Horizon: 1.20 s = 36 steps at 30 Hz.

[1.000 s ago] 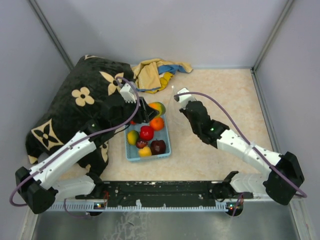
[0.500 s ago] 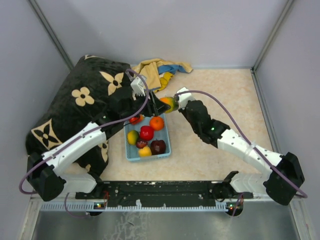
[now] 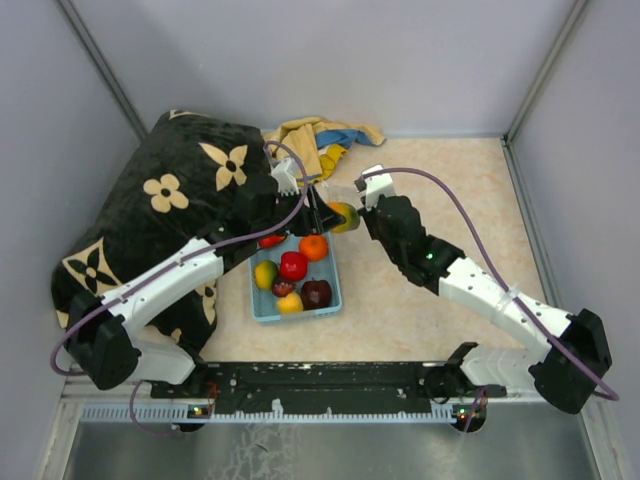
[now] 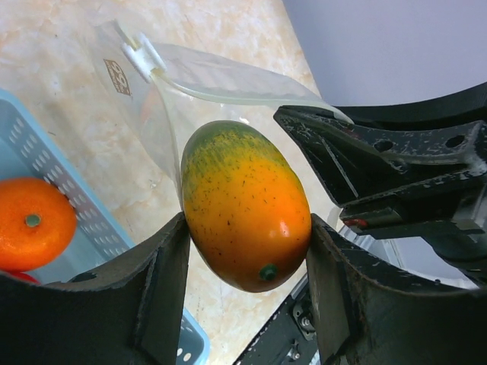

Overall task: Place the food in the zip-top bag and seal the zipper
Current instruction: Place the fake fruit in the zipper food storage bag.

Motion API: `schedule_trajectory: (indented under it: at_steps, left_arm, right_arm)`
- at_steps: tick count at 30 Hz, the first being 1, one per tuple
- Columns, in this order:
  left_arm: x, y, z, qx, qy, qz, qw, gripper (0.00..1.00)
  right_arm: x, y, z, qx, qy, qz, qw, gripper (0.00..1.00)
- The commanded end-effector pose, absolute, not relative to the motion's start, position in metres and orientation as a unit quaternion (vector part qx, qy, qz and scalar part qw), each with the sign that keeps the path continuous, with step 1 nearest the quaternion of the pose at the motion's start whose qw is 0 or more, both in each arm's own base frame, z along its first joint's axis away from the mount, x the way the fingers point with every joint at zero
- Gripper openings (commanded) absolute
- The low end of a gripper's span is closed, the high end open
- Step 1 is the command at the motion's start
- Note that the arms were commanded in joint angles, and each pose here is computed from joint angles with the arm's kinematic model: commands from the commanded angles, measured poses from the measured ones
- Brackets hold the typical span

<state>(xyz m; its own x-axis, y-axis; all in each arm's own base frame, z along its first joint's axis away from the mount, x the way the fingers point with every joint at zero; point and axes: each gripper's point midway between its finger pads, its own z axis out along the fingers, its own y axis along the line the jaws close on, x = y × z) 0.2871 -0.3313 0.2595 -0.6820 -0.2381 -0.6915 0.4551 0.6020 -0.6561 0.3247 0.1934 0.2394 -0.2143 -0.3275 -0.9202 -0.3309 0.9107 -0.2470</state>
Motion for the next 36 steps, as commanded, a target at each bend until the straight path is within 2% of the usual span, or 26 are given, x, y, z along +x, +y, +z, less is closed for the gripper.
schedule_trajectory:
  at_steps: [1,9,17,22,29,36]
  left_arm:
    - [0.287,-0.344,0.274,0.078,0.793,-0.463,0.388,0.42]
    - [0.282,-0.359,0.277,0.091,0.785,-0.478,0.383,0.51]
    - [0.278,-0.358,0.271,0.092,0.793,-0.470,0.376,0.71]
    - [0.273,-0.349,0.276,0.099,0.794,-0.459,0.385,0.79]
    - [0.265,-0.336,0.289,0.103,0.793,-0.451,0.397,0.83]
    - [0.259,-0.295,0.290,0.096,0.823,-0.377,0.413,0.87]
  right_arm:
    - [0.326,0.207,0.272,-0.166,0.758,0.059,0.629,0.00]
    - [0.329,0.218,0.267,-0.142,0.759,0.095,0.628,0.00]
    - [0.328,0.216,0.268,-0.128,0.760,0.101,0.629,0.00]
    - [0.326,0.214,0.266,-0.119,0.761,0.102,0.629,0.00]
    - [0.326,0.210,0.268,-0.111,0.760,0.101,0.633,0.00]
    - [0.327,0.190,0.270,-0.106,0.758,0.058,0.641,0.00]
